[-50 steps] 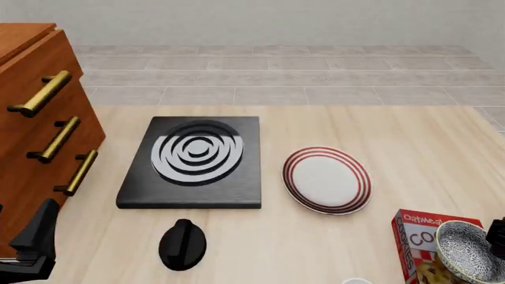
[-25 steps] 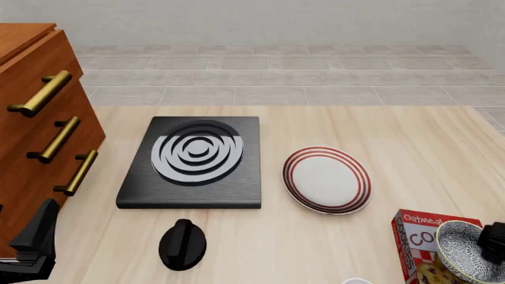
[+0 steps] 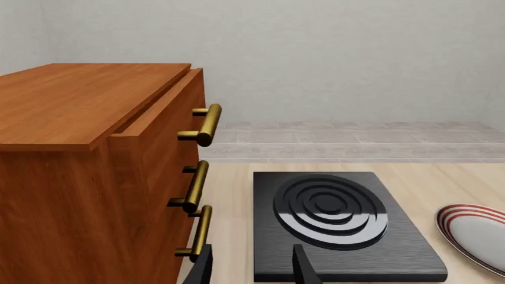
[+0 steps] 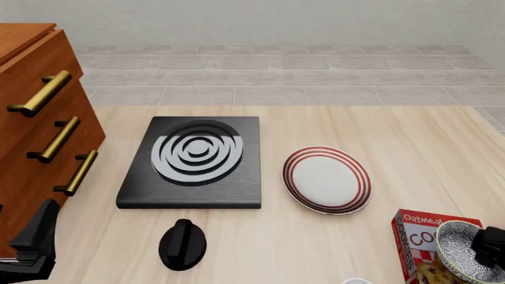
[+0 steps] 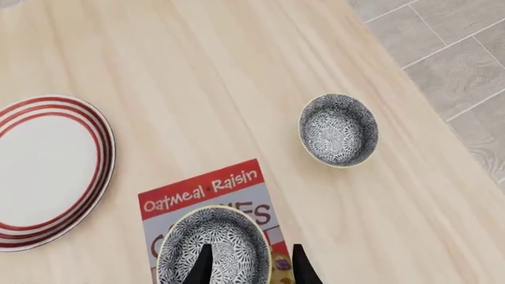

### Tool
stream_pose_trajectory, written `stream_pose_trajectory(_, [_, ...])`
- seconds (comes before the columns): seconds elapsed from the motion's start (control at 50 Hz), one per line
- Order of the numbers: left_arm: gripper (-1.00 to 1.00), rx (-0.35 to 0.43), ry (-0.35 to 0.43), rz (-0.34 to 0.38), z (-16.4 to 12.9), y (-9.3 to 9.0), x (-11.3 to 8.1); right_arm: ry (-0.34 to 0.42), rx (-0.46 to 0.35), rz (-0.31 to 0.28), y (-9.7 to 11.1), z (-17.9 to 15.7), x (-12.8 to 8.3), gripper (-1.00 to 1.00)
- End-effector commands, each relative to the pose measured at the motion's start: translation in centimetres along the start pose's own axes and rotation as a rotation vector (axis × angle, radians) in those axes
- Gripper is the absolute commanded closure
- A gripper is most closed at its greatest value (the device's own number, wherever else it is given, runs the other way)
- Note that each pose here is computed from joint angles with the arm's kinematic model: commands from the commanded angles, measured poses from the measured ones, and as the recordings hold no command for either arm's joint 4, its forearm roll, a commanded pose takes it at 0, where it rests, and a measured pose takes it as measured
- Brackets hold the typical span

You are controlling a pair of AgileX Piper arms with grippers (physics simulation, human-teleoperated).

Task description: Pick the akita bowl on the cookies box and place it on the plate.

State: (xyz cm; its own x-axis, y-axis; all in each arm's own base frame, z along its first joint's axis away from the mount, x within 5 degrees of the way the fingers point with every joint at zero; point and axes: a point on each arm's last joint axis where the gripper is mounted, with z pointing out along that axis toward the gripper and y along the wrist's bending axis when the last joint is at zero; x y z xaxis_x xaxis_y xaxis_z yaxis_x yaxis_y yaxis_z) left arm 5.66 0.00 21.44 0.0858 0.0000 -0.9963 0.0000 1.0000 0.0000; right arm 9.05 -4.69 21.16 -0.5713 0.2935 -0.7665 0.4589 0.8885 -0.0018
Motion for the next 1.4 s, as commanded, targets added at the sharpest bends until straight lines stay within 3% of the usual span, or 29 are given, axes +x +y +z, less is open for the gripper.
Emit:
stream_pose_trajectory(0.02, [-1.0, 0.0, 0.0, 0.0, 0.0, 0.0, 0.0, 0.005, -0.002, 0.001, 0.0, 0.2, 0.4, -1.0])
stream_pose_trajectory(1.4, [-1.0, 0.0, 0.0, 0.0, 0.0, 0.0, 0.0, 0.059, 0.004, 0.007, -0.1, 3.3, 2.3, -1.0])
